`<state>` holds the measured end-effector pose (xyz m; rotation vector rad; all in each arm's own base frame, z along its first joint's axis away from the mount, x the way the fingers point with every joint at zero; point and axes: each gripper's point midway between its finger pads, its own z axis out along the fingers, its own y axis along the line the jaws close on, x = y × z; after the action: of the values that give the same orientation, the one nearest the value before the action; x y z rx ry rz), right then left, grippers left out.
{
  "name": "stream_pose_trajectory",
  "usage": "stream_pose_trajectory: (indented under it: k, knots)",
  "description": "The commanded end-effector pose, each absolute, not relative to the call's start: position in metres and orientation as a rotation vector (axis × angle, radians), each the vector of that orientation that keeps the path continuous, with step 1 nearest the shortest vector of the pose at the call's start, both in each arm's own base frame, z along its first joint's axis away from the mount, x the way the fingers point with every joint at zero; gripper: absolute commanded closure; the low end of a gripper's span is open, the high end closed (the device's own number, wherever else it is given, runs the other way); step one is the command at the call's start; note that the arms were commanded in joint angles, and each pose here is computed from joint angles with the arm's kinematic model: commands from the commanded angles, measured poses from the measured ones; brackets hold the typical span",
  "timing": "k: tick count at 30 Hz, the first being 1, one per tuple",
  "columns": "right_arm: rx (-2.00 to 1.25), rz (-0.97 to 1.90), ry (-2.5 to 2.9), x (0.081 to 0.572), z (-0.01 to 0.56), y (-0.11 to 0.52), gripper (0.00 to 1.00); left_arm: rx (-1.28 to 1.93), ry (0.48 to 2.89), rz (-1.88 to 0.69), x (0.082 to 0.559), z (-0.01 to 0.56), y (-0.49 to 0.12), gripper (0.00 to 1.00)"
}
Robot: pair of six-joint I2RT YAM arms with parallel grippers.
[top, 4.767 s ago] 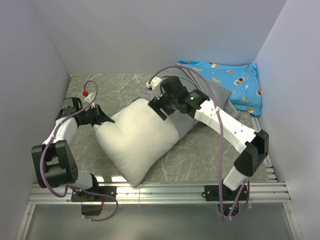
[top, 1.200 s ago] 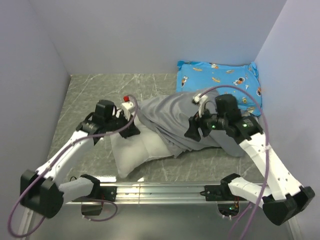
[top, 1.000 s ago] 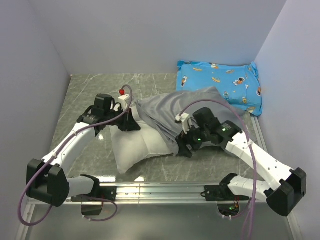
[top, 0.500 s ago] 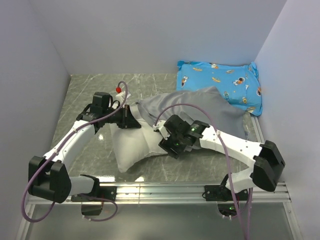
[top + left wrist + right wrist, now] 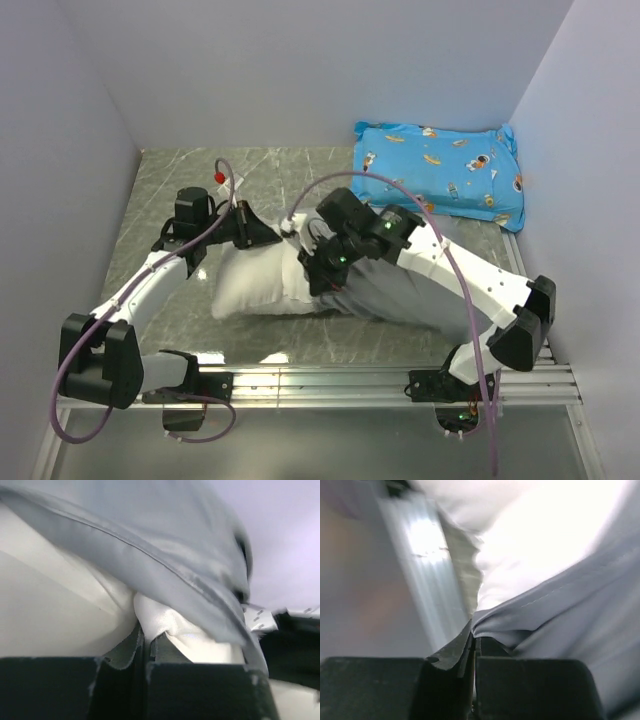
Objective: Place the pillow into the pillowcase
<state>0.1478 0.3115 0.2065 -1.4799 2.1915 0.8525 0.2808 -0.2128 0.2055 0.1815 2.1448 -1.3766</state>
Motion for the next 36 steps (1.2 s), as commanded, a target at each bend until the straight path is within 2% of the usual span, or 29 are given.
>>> stream_pose_trajectory:
  k: [1,3,5,11,13,18,20,23,25,28,29,32,34,36]
  knots:
    - [-1.631,1.522,1.703,0.085,0.326,0.374,1.00,0.125,1.954,-1.576,0.280,0.260,-0.229,1.00]
    - [-1.670,1.593,1.642,0.080,0.345,0.384,1.00,0.045,1.923,-1.620,0.282,0.272,-0.229,1.00]
    - [-1.699,1.527,1.655,0.087,0.342,0.388,1.00,-0.045,1.925,-1.628,0.282,0.273,-0.225,1.00]
    - [-1.568,1.344,1.837,0.128,0.307,0.378,1.00,-0.140,1.954,-1.617,0.269,0.261,-0.209,1.00]
    - [-1.434,1.237,1.844,0.164,0.315,0.375,1.00,-0.141,1.921,-1.566,0.279,0.269,-0.195,1.00]
    - [-1.000,1.077,1.750,0.290,0.406,0.329,1.00,-0.038,1.810,-1.473,0.297,0.305,-0.178,1.00]
    - [-0.947,1.027,1.666,0.307,0.443,0.319,1.00,0.050,1.745,-1.425,0.298,0.324,-0.178,1.00]
    - [-0.984,1.059,1.578,0.293,0.460,0.322,1.00,0.159,1.677,-1.329,0.294,0.338,-0.175,1.00]
    - [-1.026,1.205,1.575,0.264,0.456,0.342,1.00,0.203,1.681,-1.288,0.291,0.329,-0.175,1.00]
    - [-1.149,1.305,1.717,0.218,0.383,0.366,1.00,0.241,1.764,-1.230,0.287,0.296,-0.178,1.00]
    - [-1.238,1.332,1.833,0.184,0.330,0.375,1.00,0.265,1.802,-1.164,0.289,0.279,-0.174,1.00]
    - [-1.354,1.334,2.041,0.134,0.243,0.371,1.00,0.264,1.876,-1.128,0.290,0.246,-0.171,1.00]
    - [-1.323,1.243,2.075,0.139,0.223,0.367,0.97,0.210,1.928,-1.157,0.287,0.226,-0.171,1.00]
    - [-1.295,1.179,2.058,0.153,0.231,0.368,0.97,0.158,1.972,-1.193,0.284,0.208,-0.172,1.00]
